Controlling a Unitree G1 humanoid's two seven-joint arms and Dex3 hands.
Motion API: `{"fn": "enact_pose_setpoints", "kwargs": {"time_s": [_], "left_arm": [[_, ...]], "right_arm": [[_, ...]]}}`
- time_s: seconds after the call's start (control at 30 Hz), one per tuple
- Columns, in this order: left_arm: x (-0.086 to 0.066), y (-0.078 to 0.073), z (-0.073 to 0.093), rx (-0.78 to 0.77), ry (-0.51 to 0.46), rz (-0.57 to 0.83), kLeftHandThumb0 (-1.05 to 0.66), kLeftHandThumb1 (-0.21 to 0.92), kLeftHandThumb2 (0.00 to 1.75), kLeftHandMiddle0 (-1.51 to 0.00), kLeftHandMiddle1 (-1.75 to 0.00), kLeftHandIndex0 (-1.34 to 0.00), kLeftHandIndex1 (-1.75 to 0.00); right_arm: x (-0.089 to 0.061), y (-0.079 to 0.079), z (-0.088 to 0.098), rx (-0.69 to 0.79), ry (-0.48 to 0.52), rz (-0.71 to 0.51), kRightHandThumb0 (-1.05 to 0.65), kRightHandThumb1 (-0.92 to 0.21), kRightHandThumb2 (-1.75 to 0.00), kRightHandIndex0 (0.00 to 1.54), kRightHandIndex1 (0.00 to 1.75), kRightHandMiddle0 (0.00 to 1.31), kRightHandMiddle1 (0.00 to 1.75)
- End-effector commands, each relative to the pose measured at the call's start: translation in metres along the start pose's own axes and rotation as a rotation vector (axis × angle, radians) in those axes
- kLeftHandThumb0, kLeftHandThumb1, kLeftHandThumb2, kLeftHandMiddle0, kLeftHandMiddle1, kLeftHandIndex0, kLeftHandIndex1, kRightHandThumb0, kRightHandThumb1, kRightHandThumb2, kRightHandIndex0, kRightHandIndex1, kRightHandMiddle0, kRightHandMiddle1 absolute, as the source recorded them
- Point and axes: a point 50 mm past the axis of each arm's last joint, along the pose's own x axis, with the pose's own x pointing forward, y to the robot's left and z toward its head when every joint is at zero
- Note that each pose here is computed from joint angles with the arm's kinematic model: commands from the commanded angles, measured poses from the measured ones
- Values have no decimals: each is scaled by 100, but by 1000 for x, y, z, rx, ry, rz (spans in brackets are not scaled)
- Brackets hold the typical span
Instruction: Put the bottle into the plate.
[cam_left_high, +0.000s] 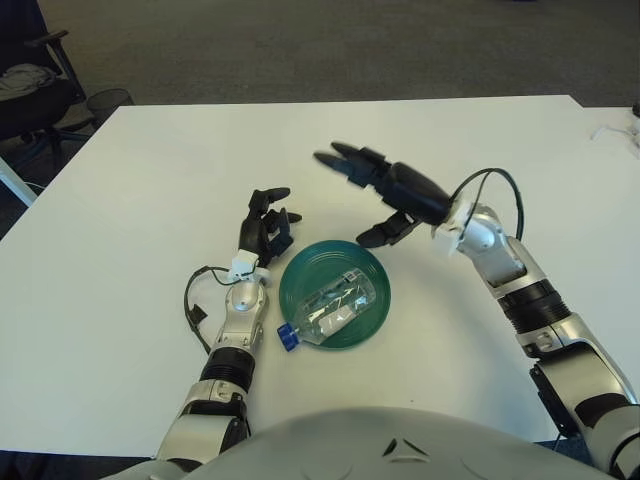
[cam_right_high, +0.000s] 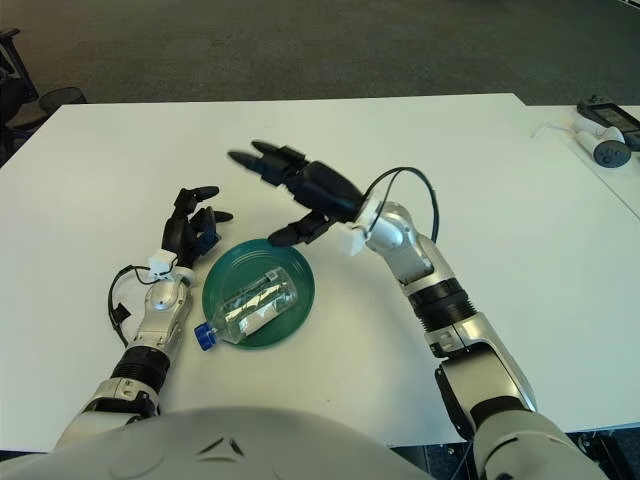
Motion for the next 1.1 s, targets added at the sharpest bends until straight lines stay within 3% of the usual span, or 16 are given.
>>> {"fn": "enact_pose_setpoints", "kwargs": {"time_s": [0.0, 0.07, 0.17, 0.4, 0.47, 0.53, 0.77, 0.93, 1.07], "left_arm": [[-43, 8, -42, 85, 216, 36, -40, 61, 94, -101, -174, -40, -174], [-43, 8, -43, 95, 220, 40, -41, 59, 97, -102, -174, -41, -174], [-44, 8, -44, 124, 238, 35, -41, 58, 98, -102, -175, -41, -175], [-45, 7, -44, 176, 274, 54, -40, 59, 96, -101, -175, -41, -175], [-45, 7, -44, 182, 278, 61, -40, 60, 96, -100, -175, -40, -175], [-45, 7, -44, 184, 281, 65, -40, 60, 96, -100, -175, -40, -175], [-45, 8, -43, 192, 288, 68, -40, 60, 95, -97, -175, -40, -175], [-45, 9, -43, 190, 296, 66, -40, 61, 94, -96, -175, -39, -175], [-46, 10, -43, 179, 289, 58, -40, 61, 93, -96, -175, -39, -175]], "right_arm": [[-4, -18, -2, 175, 11, -340, -100, -92, -49, 21, 3, 5, 25], [-5, -18, 0, 216, 14, -452, -93, -92, -45, 35, 3, 2, 51], [-19, -13, -8, 293, 62, -591, -84, -92, -43, 46, 6, 1, 72], [-43, -14, -32, 468, 171, -781, -67, -92, -47, 57, 13, 5, 88], [-45, -12, -33, 496, 184, -808, -64, -92, -52, 49, 38, 6, 93], [-49, -9, -34, 512, 199, -823, -63, -92, -55, 44, 52, 6, 96], [-77, 35, -57, 616, 336, -915, -61, -92, -64, 42, 73, 7, 102], [-80, 51, -66, 674, 388, -945, -61, -92, -68, 43, 79, 6, 106], [-78, 73, -69, 731, 445, -944, -60, -92, -69, 45, 80, 9, 108]]}}
